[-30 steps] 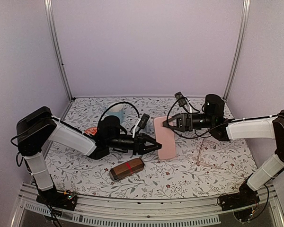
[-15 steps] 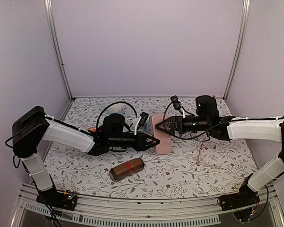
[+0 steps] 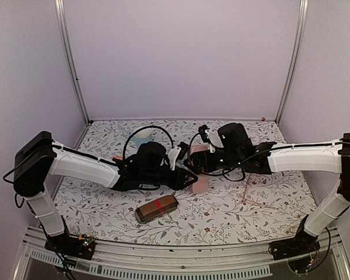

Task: Organize the sunglasses
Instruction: Pass from the right arm to the left, then pass from the left arm to the right, then pass from the right arm to the left

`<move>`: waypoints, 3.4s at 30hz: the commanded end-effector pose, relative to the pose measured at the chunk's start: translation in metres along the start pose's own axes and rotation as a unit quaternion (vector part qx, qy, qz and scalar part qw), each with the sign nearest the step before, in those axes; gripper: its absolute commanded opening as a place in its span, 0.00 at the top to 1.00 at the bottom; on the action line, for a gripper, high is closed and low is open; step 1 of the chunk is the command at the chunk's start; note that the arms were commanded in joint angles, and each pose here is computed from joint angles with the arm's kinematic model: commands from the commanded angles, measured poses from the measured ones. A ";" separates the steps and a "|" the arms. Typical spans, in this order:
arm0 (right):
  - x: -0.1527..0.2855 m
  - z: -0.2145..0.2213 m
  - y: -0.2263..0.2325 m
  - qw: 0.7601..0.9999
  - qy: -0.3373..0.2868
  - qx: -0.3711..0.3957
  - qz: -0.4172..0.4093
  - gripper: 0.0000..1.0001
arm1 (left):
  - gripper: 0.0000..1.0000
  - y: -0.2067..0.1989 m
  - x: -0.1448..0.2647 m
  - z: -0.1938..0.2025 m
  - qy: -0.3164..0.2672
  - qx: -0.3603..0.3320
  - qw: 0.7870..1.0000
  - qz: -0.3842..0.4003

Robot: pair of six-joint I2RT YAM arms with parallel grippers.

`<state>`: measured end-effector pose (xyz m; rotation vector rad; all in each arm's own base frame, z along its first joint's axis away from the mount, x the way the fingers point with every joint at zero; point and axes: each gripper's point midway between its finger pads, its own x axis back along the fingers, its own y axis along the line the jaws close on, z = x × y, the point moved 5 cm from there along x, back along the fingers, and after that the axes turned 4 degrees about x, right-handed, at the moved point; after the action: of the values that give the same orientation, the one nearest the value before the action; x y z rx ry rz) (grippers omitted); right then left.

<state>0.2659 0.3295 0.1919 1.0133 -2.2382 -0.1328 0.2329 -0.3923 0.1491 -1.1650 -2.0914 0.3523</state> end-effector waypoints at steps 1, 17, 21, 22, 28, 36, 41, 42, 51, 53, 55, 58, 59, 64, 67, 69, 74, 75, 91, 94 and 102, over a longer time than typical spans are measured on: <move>-0.001 -0.007 0.011 1.000 -0.007 0.007 0.003 0.12 | 0.90 -0.011 0.003 -0.022 -0.037 -0.015 0.999 -0.005; 0.007 -0.003 0.002 0.999 -0.007 0.000 0.032 0.02 | 0.92 -0.006 0.006 -0.019 -0.037 -0.014 0.999 -0.021; 0.006 -0.002 0.002 0.999 -0.006 -0.004 0.034 0.08 | 0.92 -0.005 0.005 -0.019 -0.036 -0.014 0.999 -0.022; 0.006 -0.003 0.002 0.999 -0.007 -0.004 0.033 0.09 | 0.92 -0.005 0.005 -0.019 -0.036 -0.014 0.999 -0.022; 0.000 -0.004 0.002 0.999 -0.003 -0.006 0.033 0.18 | 0.92 -0.004 0.005 -0.018 -0.034 -0.015 0.999 -0.025; 0.002 -0.005 0.001 0.999 -0.006 -0.011 0.039 0.33 | 0.87 -0.003 0.006 -0.016 -0.034 -0.016 0.999 -0.026; 0.009 -0.009 -0.012 0.999 -0.008 -0.017 0.035 0.38 | 0.56 -0.010 0.010 -0.016 -0.038 -0.032 0.999 0.002; 0.013 -0.011 -0.015 0.999 -0.009 -0.017 0.028 0.39 | 0.49 -0.012 0.013 -0.016 -0.041 -0.039 0.998 0.011; 0.042 -0.013 -0.010 0.992 -0.006 0.072 -0.100 0.42 | 0.01 -0.014 0.041 -0.007 -0.020 -0.082 0.990 0.114; 0.046 -0.010 0.000 0.984 0.002 0.098 -0.148 0.42 | 0.01 -0.013 0.044 -0.005 -0.008 -0.083 0.985 0.151; 0.051 -0.008 0.012 0.973 0.003 0.123 -0.196 0.42 | 0.01 -0.013 0.046 -0.003 0.004 -0.087 0.979 0.185; 0.057 -0.007 0.023 0.961 0.001 0.132 -0.244 0.43 | 0.01 -0.016 0.047 -0.002 0.008 -0.097 0.972 0.213; 0.058 -0.007 0.025 0.957 -0.001 0.133 -0.256 0.43 | 0.01 -0.017 0.048 -0.003 0.006 -0.101 0.971 0.217; 0.061 -0.009 0.033 0.948 -0.012 0.130 -0.290 0.44 | 0.01 -0.022 0.046 -0.006 0.005 -0.111 0.967 0.231; 0.063 -0.010 0.037 0.941 -0.016 0.130 -0.312 0.44 | 0.01 -0.022 0.043 -0.005 0.009 -0.112 0.965 0.237; 0.064 -0.008 0.040 0.935 -0.015 0.129 -0.329 0.44 | 0.02 -0.023 0.043 -0.005 0.010 -0.114 0.963 0.244; 0.063 -0.007 0.042 0.930 -0.015 0.123 -0.346 0.45 | 0.07 -0.028 0.041 -0.005 0.012 -0.118 0.959 0.256; 0.063 -0.006 0.042 0.930 -0.014 0.122 -0.346 0.45 | 0.09 -0.029 0.040 -0.005 0.013 -0.118 0.959 0.257; 0.057 0.000 0.043 0.924 -0.004 0.115 -0.365 0.46 | 0.31 -0.046 0.039 -0.001 0.017 -0.125 0.942 0.310; 0.056 0.002 0.042 0.924 -0.001 0.113 -0.364 0.45 | 0.41 -0.046 0.039 0.000 0.017 -0.125 0.941 0.313; 0.056 -0.001 0.036 0.939 -0.012 0.105 -0.327 0.15 | 0.77 -0.045 0.044 -0.004 -0.006 -0.113 0.947 0.302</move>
<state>0.2161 0.3156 0.2288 1.8502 -1.8163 -0.1970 0.1937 -0.3797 0.1785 -1.8770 -1.7257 0.3615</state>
